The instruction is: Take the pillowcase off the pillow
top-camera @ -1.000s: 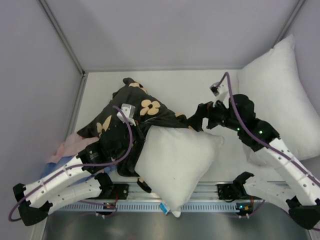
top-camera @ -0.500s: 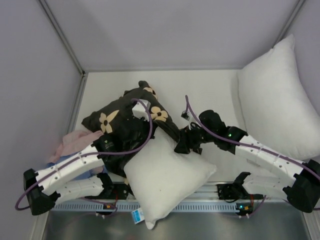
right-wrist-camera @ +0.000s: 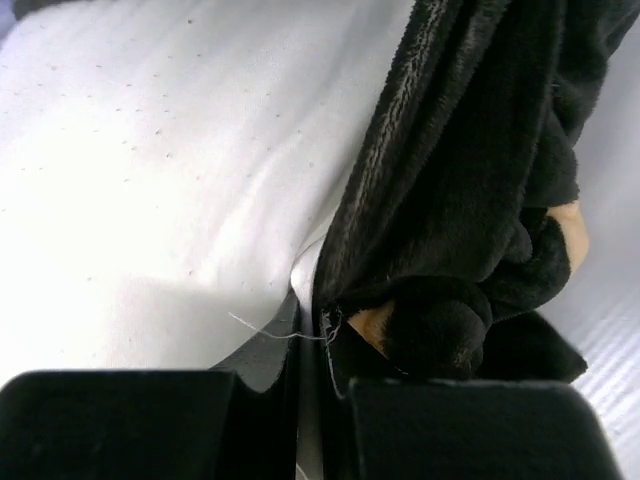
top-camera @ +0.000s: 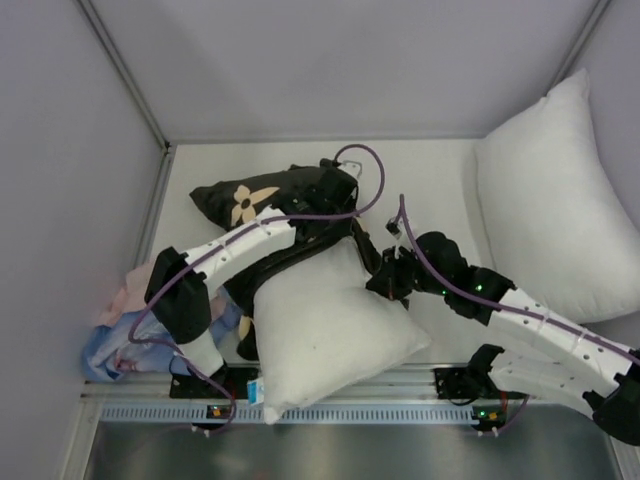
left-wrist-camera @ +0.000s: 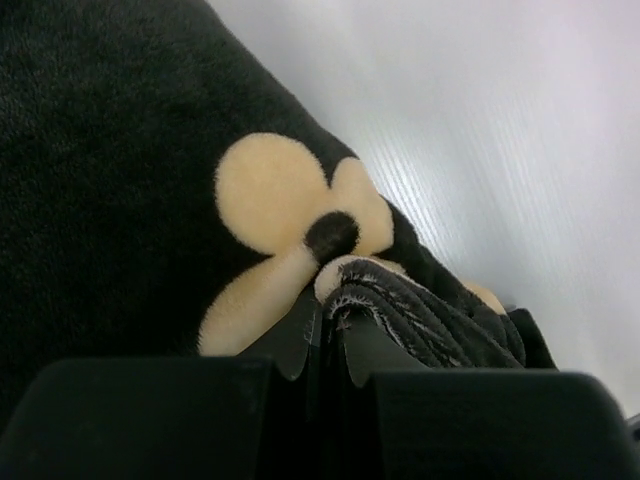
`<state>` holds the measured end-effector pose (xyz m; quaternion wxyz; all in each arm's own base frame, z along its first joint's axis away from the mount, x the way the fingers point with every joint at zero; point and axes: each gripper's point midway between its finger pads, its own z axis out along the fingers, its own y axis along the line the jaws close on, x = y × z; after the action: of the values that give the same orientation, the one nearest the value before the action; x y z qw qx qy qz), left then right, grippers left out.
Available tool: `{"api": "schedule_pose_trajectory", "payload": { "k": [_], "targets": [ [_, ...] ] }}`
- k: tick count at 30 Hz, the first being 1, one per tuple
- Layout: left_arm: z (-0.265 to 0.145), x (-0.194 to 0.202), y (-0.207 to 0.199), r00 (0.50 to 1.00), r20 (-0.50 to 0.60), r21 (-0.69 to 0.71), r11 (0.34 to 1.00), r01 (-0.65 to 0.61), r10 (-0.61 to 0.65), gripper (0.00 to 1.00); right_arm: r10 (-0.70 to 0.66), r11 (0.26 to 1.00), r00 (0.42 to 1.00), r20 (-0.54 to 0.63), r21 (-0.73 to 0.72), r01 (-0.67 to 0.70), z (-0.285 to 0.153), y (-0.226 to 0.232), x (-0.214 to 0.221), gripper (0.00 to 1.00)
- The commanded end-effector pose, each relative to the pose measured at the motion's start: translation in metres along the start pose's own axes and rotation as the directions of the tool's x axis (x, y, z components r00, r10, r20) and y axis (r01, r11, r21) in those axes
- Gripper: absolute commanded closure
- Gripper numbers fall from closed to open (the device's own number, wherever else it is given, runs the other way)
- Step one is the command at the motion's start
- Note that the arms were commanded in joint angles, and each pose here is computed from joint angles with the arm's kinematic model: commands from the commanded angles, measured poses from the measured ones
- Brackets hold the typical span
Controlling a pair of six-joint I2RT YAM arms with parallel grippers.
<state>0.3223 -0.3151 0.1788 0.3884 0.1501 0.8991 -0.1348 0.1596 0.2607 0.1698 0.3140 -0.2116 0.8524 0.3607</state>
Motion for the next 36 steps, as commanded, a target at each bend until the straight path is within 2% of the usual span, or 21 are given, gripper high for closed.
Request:
{"api": "schedule_pose_trajectory", "payload": {
  "k": [1, 2, 6, 10, 12, 14, 17, 18, 21, 22, 24, 25, 28, 29, 32, 33, 34, 36],
  "targets": [
    [0.023, -0.079, 0.045, 0.972, 0.133, -0.002, 0.980, 0.197, -0.195, 1.00, 0.003, 0.995, 0.998, 0.058, -0.098, 0.002, -0.026, 0.030, -0.008, 1.00],
    [0.032, -0.080, 0.050, 0.968, 0.112, 0.015, 0.975, 0.223, -0.223, 1.00, 0.003, 0.995, 0.998, 0.063, -0.096, 0.003, -0.029, 0.029, -0.007, 1.00],
    [0.034, -0.110, 0.103, 0.918, 0.188, -0.048, 0.930, 0.364, -0.350, 1.00, 0.020, 0.999, 0.997, 0.074, -0.042, -0.017, -0.040, 0.016, 0.003, 1.00],
    [0.020, -0.114, 0.132, 0.888, 0.259, -0.120, 0.899, 0.421, -0.381, 1.00, 0.019, 0.999, 0.992, 0.125, 0.041, -0.025, -0.051, 0.002, -0.001, 1.00],
    [0.008, -0.101, 0.145, 0.869, 0.295, -0.167, 0.874, 0.456, -0.397, 1.00, 0.012, 0.998, 0.990, 0.139, 0.067, -0.022, -0.053, -0.003, -0.004, 1.00],
    [0.000, -0.088, 0.145, 0.860, 0.318, -0.134, 0.879, 0.458, -0.400, 1.00, 0.006, 0.995, 0.988, 0.151, 0.102, -0.021, -0.054, -0.008, -0.009, 1.00],
    [-0.014, -0.076, 0.168, 0.836, 0.379, -0.206, 0.845, 0.494, -0.396, 1.00, -0.003, 0.991, 0.987, 0.160, 0.131, -0.018, -0.058, -0.011, -0.013, 1.00],
    [-0.012, -0.061, 0.187, 0.834, 0.376, -0.256, 0.820, 0.511, -0.403, 1.00, -0.011, 0.989, 0.983, 0.183, 0.146, -0.016, -0.062, -0.012, -0.019, 1.00],
    [-0.010, -0.046, 0.205, 0.836, 0.329, -0.248, 0.814, 0.525, -0.439, 1.00, -0.032, 0.992, 0.979, 0.202, 0.130, 0.006, -0.069, -0.006, -0.027, 1.00],
    [-0.009, -0.045, 0.200, 0.838, 0.310, -0.214, 0.826, 0.522, -0.450, 1.00, -0.038, 0.995, 0.983, 0.180, 0.094, 0.021, -0.068, 0.001, -0.024, 0.84],
    [-0.007, -0.044, 0.191, 0.842, 0.300, -0.153, 0.848, 0.507, -0.449, 1.00, -0.045, 0.995, 0.984, 0.174, 0.090, 0.029, -0.067, 0.003, -0.025, 0.42],
    [-0.011, -0.048, 0.183, 0.839, 0.305, -0.106, 0.859, 0.501, -0.451, 1.00, -0.035, 0.990, 0.981, 0.192, 0.141, 0.008, -0.067, -0.007, -0.029, 0.22],
    [-0.018, -0.051, 0.167, 0.832, 0.308, -0.004, 0.874, 0.486, -0.461, 1.00, 0.037, 0.951, 0.968, 0.248, 0.288, -0.110, -0.073, -0.039, -0.031, 0.03],
    [-0.020, -0.051, 0.166, 0.831, 0.313, 0.000, 0.875, 0.484, -0.459, 1.00, 0.074, 0.930, 0.961, 0.265, 0.329, -0.163, -0.075, -0.053, -0.031, 0.01],
    [-0.032, -0.053, 0.165, 0.827, 0.333, 0.010, 0.879, 0.477, -0.453, 1.00, 0.138, 0.927, 0.959, 0.247, 0.308, -0.213, -0.071, -0.067, -0.022, 0.00],
    [-0.035, -0.054, 0.164, 0.827, 0.336, 0.017, 0.881, 0.473, -0.450, 1.00, 0.169, 0.910, 0.947, 0.273, 0.325, -0.256, -0.074, -0.084, -0.026, 0.00],
    [-0.039, -0.054, 0.163, 0.825, 0.343, 0.023, 0.882, 0.471, -0.449, 1.00, 0.190, 0.938, 0.946, 0.264, 0.235, -0.254, -0.069, -0.074, -0.029, 0.00],
    [-0.042, -0.054, 0.161, 0.827, 0.343, 0.032, 0.885, 0.464, -0.445, 1.00, 0.233, 0.938, 0.929, 0.287, 0.186, -0.293, -0.066, -0.087, -0.030, 0.01]
  ]
}}
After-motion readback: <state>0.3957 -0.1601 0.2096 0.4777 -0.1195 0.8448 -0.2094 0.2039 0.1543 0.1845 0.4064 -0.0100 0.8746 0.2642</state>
